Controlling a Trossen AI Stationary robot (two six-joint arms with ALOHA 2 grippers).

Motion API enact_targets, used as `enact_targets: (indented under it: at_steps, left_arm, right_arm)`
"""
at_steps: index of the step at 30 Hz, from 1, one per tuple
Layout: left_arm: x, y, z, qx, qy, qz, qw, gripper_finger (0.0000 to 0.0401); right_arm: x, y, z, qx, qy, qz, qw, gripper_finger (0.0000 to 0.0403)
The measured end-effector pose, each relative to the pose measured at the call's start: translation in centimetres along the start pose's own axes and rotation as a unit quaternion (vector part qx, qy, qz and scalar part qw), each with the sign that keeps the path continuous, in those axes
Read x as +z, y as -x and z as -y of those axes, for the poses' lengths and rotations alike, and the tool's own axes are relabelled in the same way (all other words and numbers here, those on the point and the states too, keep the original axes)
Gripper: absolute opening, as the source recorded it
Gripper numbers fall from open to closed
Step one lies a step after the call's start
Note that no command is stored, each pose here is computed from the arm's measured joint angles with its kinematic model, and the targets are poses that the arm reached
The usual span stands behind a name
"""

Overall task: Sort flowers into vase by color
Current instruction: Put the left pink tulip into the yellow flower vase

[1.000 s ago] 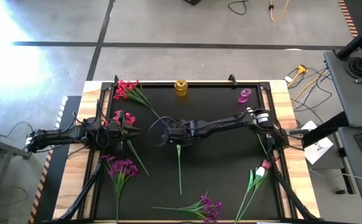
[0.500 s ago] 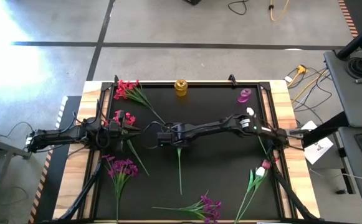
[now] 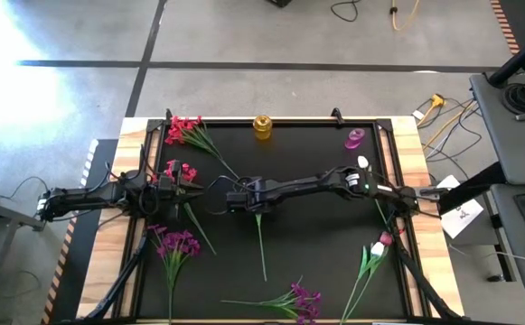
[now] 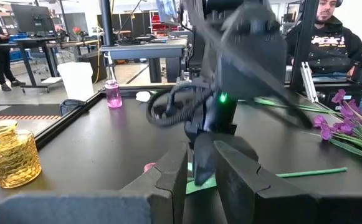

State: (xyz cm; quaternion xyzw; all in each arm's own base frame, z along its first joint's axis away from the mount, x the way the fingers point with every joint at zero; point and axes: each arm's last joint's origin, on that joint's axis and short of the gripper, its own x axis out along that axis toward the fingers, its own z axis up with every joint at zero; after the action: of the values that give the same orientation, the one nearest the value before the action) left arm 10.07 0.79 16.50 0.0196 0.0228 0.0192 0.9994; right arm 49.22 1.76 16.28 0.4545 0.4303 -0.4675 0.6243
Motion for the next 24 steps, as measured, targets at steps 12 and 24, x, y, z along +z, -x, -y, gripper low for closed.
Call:
enact_targets:
  at_steps: [12, 24]
  left_arm:
    - [0.0, 0.0, 0.0, 0.000, 0.000, 0.000, 1.000, 0.0064]
    - [0.0, 0.0, 0.0, 0.000, 0.000, 0.000, 1.000, 0.0064]
  right_arm:
    - [0.3, -0.4, 0.3, -0.025, 0.021, 0.001, 0.999, 0.0150]
    - [0.5, -1.8, 0.6, -0.037, 0.030, 0.013, 0.999, 0.0090]
